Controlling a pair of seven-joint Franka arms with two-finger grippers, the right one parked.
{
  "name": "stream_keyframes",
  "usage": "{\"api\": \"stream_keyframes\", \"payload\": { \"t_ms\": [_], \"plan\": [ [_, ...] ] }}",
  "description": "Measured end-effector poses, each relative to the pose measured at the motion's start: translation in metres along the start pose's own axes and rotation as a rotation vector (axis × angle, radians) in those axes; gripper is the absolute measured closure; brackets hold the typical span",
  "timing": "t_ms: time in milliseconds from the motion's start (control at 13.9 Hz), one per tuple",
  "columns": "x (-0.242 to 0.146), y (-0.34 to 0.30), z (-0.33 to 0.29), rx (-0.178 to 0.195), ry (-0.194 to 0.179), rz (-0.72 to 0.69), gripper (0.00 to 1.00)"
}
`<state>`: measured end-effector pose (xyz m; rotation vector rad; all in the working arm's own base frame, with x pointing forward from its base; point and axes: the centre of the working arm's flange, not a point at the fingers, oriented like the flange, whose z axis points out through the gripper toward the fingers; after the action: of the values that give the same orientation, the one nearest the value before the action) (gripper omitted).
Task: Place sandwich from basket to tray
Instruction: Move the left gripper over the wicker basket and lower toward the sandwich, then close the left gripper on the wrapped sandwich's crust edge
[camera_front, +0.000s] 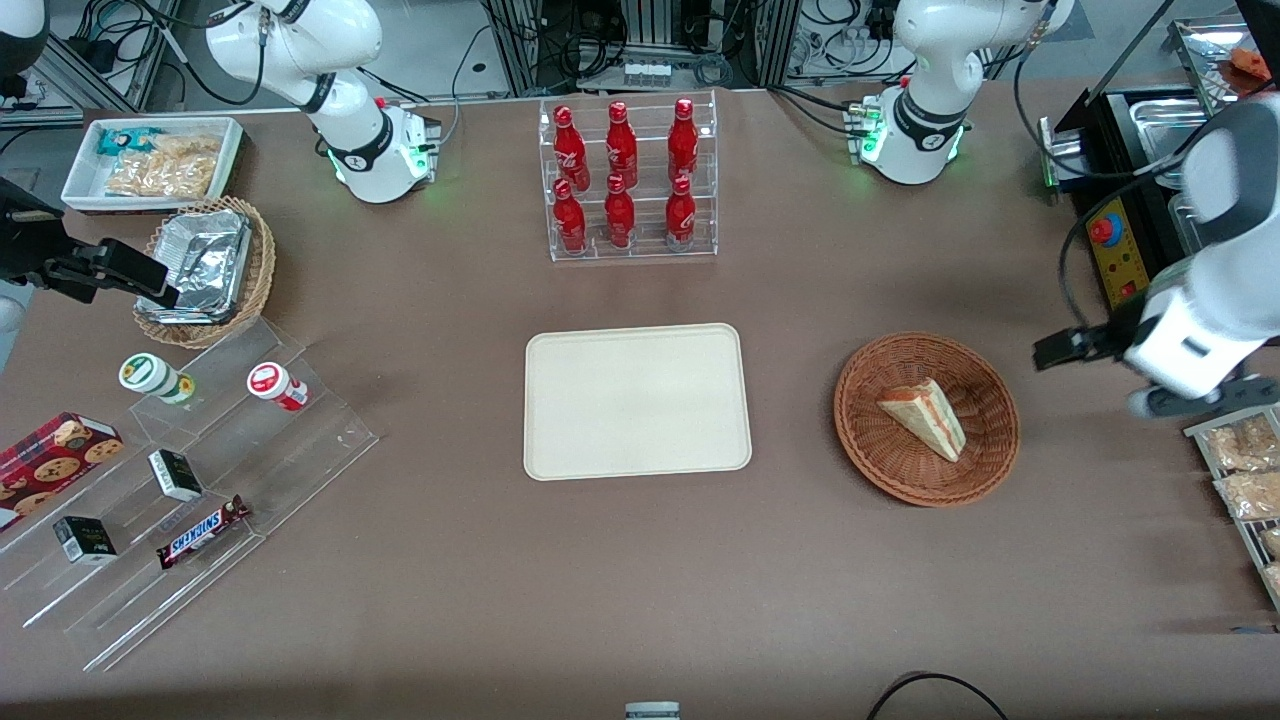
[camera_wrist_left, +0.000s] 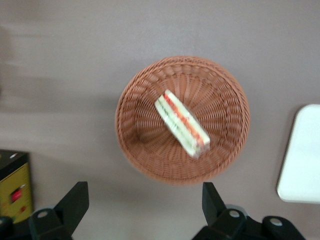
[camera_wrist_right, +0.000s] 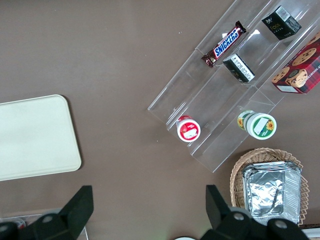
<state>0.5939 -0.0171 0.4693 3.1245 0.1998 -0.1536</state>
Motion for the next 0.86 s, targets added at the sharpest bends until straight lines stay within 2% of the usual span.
{"api": "stream_keyframes", "payload": {
  "t_ms": [144,432,864],
  "plan": [
    [-0.002,0.017,0.039,-0.005,0.026,-0.06,0.0],
    [-0.019,0.053,0.097,-0.015,0.05,-0.268,0.0],
    [-0.036,0.061,0.136,-0.001,0.013,-0.573,0.0]
  ]
}}
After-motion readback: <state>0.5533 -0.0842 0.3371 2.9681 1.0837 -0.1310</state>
